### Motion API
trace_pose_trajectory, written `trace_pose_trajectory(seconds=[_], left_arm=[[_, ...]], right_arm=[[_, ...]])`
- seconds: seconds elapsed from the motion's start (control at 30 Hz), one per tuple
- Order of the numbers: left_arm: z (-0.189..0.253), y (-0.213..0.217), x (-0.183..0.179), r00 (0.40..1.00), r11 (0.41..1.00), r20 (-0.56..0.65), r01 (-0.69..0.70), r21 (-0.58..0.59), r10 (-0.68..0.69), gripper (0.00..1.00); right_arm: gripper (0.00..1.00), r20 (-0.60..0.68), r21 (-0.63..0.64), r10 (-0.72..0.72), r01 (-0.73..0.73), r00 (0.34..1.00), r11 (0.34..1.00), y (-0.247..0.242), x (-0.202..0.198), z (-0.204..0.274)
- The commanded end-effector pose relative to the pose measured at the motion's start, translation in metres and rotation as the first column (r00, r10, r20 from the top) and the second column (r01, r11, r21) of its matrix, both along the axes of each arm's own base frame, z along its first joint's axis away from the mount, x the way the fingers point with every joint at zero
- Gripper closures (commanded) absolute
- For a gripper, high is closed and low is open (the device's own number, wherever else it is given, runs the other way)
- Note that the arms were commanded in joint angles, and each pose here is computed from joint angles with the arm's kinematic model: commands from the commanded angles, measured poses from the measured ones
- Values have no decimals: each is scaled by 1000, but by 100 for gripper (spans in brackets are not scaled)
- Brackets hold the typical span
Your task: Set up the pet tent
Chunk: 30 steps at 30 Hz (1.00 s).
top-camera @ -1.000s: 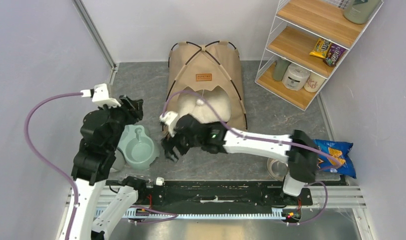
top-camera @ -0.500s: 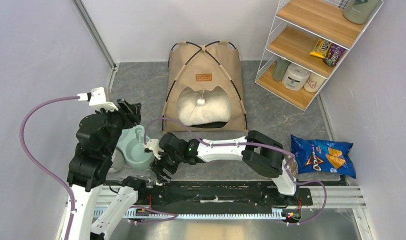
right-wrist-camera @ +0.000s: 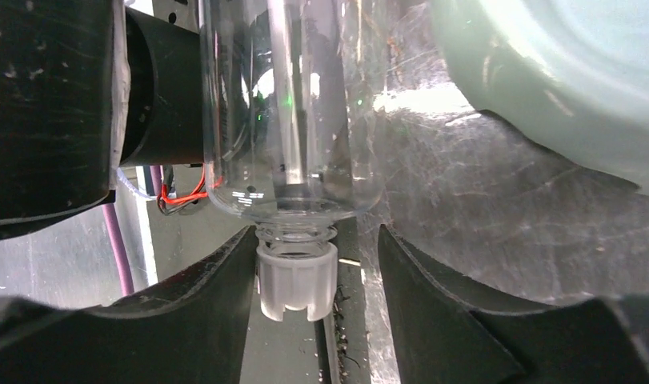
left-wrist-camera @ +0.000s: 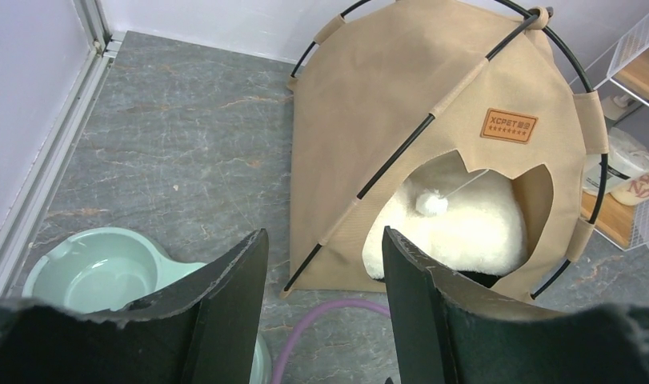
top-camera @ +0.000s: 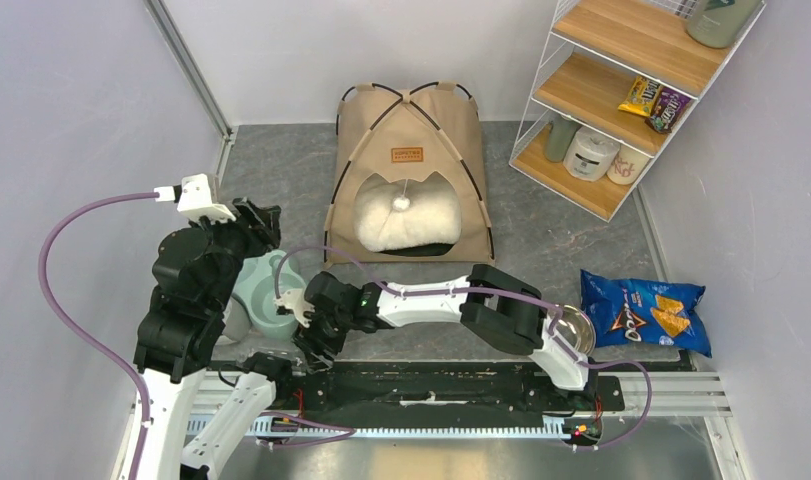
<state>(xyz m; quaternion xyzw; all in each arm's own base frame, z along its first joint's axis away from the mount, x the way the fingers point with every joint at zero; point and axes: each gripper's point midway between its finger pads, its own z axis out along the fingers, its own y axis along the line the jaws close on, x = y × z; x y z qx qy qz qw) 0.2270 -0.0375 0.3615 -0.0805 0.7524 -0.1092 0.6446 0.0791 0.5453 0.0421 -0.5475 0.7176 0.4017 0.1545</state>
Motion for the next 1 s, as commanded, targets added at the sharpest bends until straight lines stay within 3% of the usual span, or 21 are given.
trace_pose_trajectory(seconds=[0.0,0.1,0.2,0.43,0.7,0.83,0.97], left_arm=[[3,4,4,1000,999,12,-14,34,13,39],[2,3,5,1000,999,8,-9,37,9,38],[2,3,5,1000,999,9,-9,40,9,38],[12,1,2,999,1000,33,4,31,-5,38],[13,-6,8,999,999,42,32,18,-33,38],[9,-14,13,997,998,29,65,1,-65,38],[4,-25,17,994,994,2,109,-22,-109,37]], right_arm=[[39,-10,17,49,-49,999,999,10,-13,7],[52,-14,6,44,-44,999,999,11,-13,4],[73,2,0,21,-21,1000,1000,11,-8,5],[100,125,21,-37,35,991,999,-8,8,29],[100,314,1,-26,27,949,1000,-76,18,85],[100,444,87,-214,195,870,977,-103,50,114],[100,463,275,-455,364,761,890,-118,80,141]])
